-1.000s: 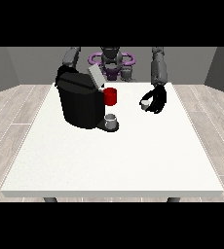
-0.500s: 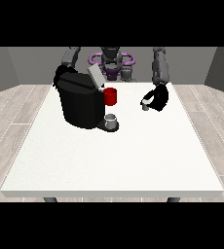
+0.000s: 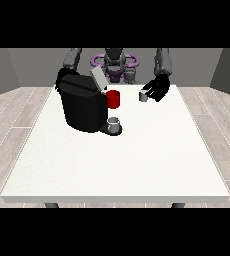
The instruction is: Insert the coffee pod into the coffee machine and close the lid
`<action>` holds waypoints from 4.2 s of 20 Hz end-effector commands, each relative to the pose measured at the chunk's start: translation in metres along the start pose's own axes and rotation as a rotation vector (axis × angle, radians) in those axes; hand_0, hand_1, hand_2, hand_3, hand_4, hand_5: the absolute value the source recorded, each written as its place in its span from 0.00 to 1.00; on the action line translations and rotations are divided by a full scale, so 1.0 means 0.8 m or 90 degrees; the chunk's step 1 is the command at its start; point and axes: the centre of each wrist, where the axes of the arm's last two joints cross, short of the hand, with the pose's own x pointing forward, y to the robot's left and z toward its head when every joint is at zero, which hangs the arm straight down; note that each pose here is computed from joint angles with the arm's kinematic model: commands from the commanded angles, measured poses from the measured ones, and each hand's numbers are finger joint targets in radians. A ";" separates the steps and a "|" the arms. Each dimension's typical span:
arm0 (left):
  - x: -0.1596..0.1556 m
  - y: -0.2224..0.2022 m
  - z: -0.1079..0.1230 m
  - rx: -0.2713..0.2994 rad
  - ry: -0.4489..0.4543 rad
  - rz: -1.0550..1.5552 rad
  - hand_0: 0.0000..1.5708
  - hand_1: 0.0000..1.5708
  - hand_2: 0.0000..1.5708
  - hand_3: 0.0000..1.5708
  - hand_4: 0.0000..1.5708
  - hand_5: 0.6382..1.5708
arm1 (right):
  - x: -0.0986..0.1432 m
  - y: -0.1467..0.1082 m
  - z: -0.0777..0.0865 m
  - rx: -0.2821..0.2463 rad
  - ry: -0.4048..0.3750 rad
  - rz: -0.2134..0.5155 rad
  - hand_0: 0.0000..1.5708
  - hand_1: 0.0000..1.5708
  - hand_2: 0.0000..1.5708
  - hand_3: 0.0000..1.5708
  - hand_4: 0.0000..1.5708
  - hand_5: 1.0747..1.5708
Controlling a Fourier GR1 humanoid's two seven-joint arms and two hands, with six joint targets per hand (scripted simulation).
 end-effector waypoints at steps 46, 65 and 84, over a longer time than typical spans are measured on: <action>0.151 0.168 -0.069 0.118 -0.073 -0.012 0.77 0.77 0.80 0.76 0.32 1.00 | 0.081 0.026 -0.028 0.045 -0.114 -0.025 0.00 0.00 0.00 0.00 0.33 1.00; 0.151 0.169 -0.070 0.090 -0.084 -0.015 0.78 0.78 0.81 0.75 0.31 1.00 | 0.074 0.020 -0.030 0.018 -0.103 -0.015 0.00 0.00 0.00 0.00 0.26 1.00; 0.164 0.198 -0.065 0.110 -0.114 -0.078 0.68 0.68 0.71 0.61 0.23 1.00 | 0.061 0.009 -0.036 0.001 -0.127 -0.017 0.00 0.00 0.00 0.00 0.30 1.00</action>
